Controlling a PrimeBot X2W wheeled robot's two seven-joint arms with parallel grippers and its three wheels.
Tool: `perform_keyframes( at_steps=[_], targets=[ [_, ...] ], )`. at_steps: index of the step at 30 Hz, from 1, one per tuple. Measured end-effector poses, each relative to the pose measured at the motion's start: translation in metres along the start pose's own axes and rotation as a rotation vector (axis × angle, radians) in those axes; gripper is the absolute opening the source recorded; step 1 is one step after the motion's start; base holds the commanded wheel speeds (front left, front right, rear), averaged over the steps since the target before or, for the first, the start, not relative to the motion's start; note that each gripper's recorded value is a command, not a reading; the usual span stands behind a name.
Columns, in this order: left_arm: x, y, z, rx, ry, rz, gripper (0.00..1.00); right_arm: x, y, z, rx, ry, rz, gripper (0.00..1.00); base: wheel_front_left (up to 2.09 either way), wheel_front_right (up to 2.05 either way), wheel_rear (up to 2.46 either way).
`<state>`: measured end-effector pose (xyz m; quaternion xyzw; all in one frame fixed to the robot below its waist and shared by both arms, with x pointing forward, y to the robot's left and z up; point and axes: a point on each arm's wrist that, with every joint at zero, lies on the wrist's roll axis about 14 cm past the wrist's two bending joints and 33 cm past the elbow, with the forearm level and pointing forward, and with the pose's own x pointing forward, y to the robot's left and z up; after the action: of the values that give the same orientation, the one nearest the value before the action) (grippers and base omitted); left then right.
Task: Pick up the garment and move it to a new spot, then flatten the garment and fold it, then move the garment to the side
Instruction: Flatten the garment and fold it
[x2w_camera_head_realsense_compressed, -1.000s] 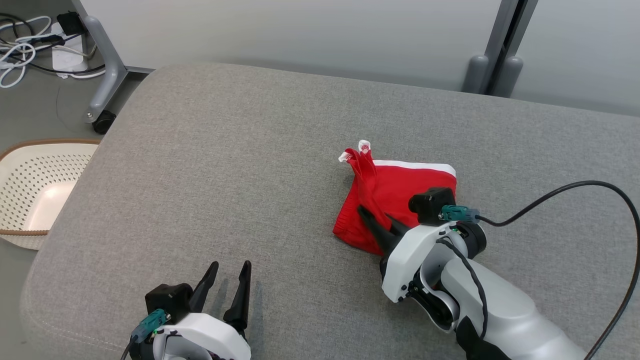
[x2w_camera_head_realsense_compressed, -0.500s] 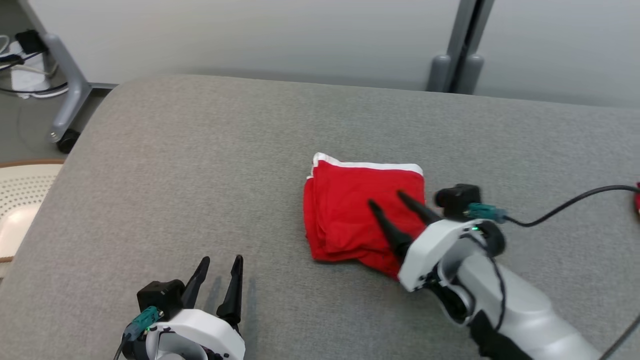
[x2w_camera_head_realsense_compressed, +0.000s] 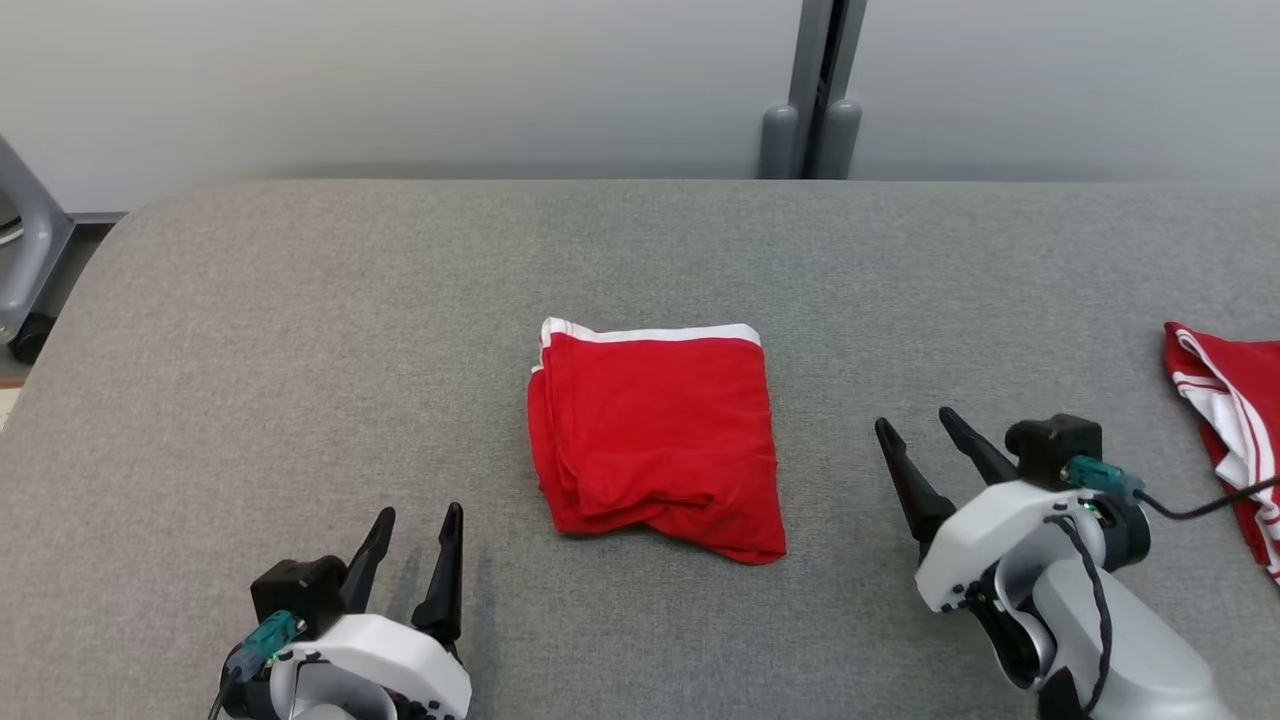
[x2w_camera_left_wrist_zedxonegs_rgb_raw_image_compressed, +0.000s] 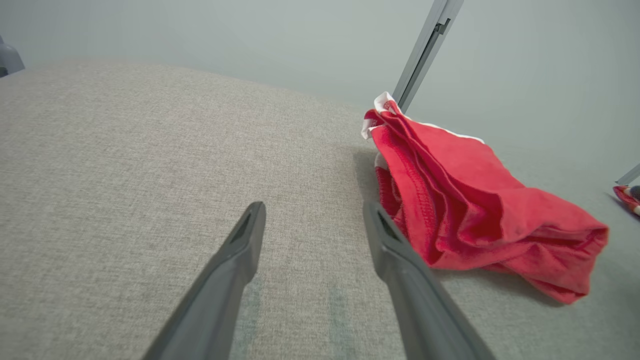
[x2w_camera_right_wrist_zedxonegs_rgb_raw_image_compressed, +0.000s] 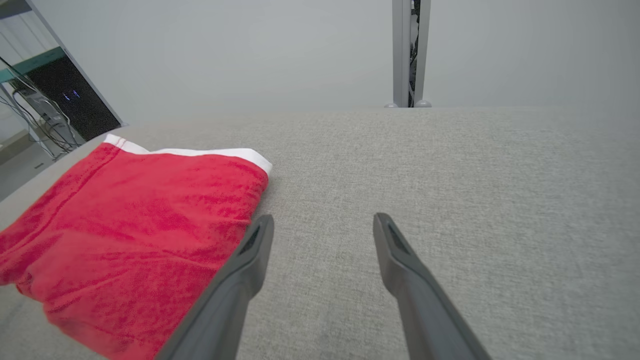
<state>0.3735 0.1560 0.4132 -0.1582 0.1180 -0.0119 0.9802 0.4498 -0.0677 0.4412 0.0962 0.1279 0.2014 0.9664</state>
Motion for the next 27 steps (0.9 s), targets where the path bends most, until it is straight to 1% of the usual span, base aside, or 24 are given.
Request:
perform_keyframes(
  at_steps=[2, 3, 11, 19, 27],
  targets=[
    [0.0, -0.001, 0.0, 0.004, -0.001, -0.002, 1.0, -0.008, -0.008, -0.003, -0.019, -0.003, -0.024, 1.0, 0.0, 0.0, 0.0],
    [0.0, -0.001, -0.001, 0.007, 0.001, -0.003, 1.0, -0.012, -0.012, -0.002, 0.001, -0.013, -0.044, 1.0, 0.0, 0.0, 0.0],
    [-0.007, 0.002, 0.004, 0.041, -0.02, 0.003, 1.0, -0.043, -0.03, -0.006, -0.005, -0.051, -0.136, 1.0, 0.0, 0.0, 0.0],
    [-0.02, 0.006, 0.011, 0.07, -0.052, 0.018, 1.0, -0.067, -0.031, 0.002, -0.031, -0.11, -0.179, 1.0, 0.0, 0.0, 0.0],
    [-0.029, 0.012, 0.017, 0.104, -0.079, 0.04, 1.0, -0.084, -0.03, 0.003, -0.069, -0.134, -0.201, 1.0, 0.0, 0.0, 0.0]
  ],
)
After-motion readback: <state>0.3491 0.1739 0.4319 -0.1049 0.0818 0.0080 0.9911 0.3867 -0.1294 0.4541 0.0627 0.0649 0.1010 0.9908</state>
